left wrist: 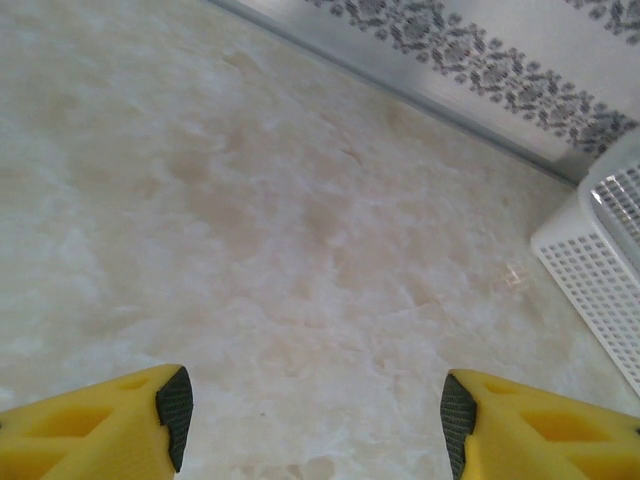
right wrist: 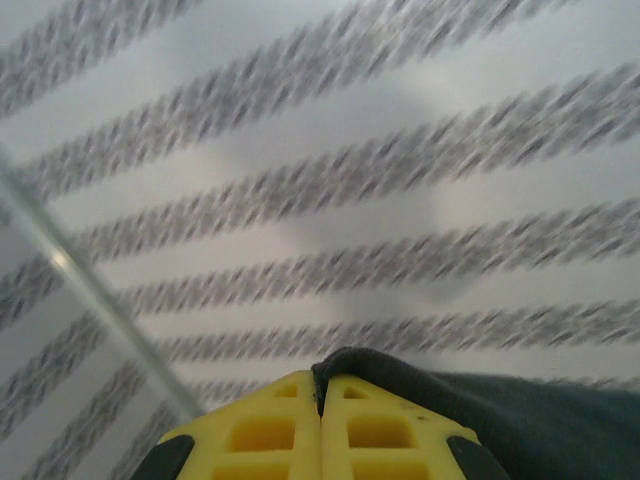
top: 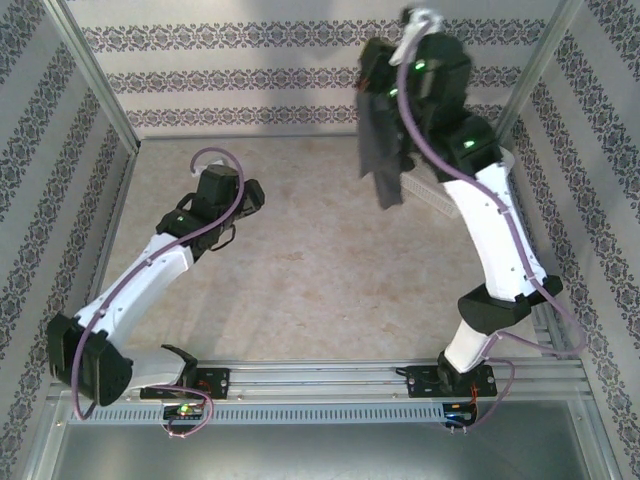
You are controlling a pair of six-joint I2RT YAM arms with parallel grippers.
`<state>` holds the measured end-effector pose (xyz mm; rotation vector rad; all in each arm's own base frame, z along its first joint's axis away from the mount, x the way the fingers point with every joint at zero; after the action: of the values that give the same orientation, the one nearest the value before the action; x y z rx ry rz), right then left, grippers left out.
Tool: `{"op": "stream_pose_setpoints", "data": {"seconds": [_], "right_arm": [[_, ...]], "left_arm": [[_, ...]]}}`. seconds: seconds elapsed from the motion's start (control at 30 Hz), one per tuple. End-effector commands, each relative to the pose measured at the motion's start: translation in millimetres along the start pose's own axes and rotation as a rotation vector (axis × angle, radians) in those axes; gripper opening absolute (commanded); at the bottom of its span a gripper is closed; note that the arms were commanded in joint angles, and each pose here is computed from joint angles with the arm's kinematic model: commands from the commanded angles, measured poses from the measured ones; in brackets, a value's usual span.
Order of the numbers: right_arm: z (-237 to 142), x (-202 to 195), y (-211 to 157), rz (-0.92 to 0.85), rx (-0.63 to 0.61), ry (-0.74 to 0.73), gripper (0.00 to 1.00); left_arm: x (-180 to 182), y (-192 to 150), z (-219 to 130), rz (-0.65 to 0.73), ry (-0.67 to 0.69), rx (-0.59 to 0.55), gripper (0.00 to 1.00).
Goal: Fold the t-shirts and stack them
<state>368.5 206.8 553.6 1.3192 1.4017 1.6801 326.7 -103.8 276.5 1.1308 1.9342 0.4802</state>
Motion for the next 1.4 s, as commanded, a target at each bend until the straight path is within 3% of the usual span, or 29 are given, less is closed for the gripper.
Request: {"op": "stream_pose_setpoints", "data": {"seconds": [0.0,0.07,0.1,0.17,0.3,0.47,0.67,0.77,0.97,1.2,1.3,1.37], "right_arm": [[37.7,42.1,-97.4,-0.015,0.211,0.070,0.08],[45.5,72.3,-152.7,0.002,0.362,0.189,0.47],[46.9,84.9,-178.3,0.004,0.447,0.241,0.56],[46.2,89.6,-212.9,0.004,0.580,0.255,0.61],[37.4,55.6,-236.2,0.058,0.635,0.206,0.62],[10.6,-34.7,-266.8,0.199,0.684,0.006,0.61],[-47.0,-154.9,-307.2,0.389,0.724,-0.334,0.60],[-73.4,-188.8,-315.0,0.462,0.726,-0.417,0.60],[-99.8,-209.0,-316.0,0.493,0.722,-0.451,0.60],[-108.9,-210.4,-319.4,0.515,0.729,-0.438,0.60],[-112.0,-210.0,-322.7,0.517,0.738,-0.434,0.61],[-113.2,-210.0,-325.3,0.518,0.742,-0.435,0.61]], "left_arm": [[34.4,-1.3,-17.0,-0.024,0.133,-0.022,0.71],[45.7,-1.5,-27.8,-0.033,0.174,-0.032,0.73],[51.2,-1.2,-34.1,-0.036,0.194,-0.039,0.73],[58.3,-1.1,-45.8,-0.040,0.210,-0.052,0.73],[58.7,-6.8,-57.9,-0.036,0.155,-0.029,0.71],[30.9,-35.4,-41.5,-0.029,-0.041,0.152,0.62],[-26.1,-103.2,-4.2,0.042,-0.162,0.369,0.69],[-56.2,-142.4,17.3,0.084,-0.153,0.445,0.75],[-91.1,-202.0,62.8,-0.134,-0.115,0.562,0.80],[-97.0,-229.9,100.3,-0.366,-0.021,0.566,0.81],[-100.7,-230.7,111.9,-0.423,0.006,0.538,0.78],[-99.1,-232.5,118.4,-0.436,0.042,0.527,0.67]]}}
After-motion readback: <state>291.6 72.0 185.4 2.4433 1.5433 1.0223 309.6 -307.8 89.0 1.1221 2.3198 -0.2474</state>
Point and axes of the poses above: each hand's point on the last joint's axis, 136 mm out from that joint toward the fingers, its own z axis out along the fingers, its own x axis along the line the jaws close on, y = z × x, the point moved 5 cm from there along -z, back along the fingers, and after that the axes turned 4 degrees about -z, right-handed, at the moved point
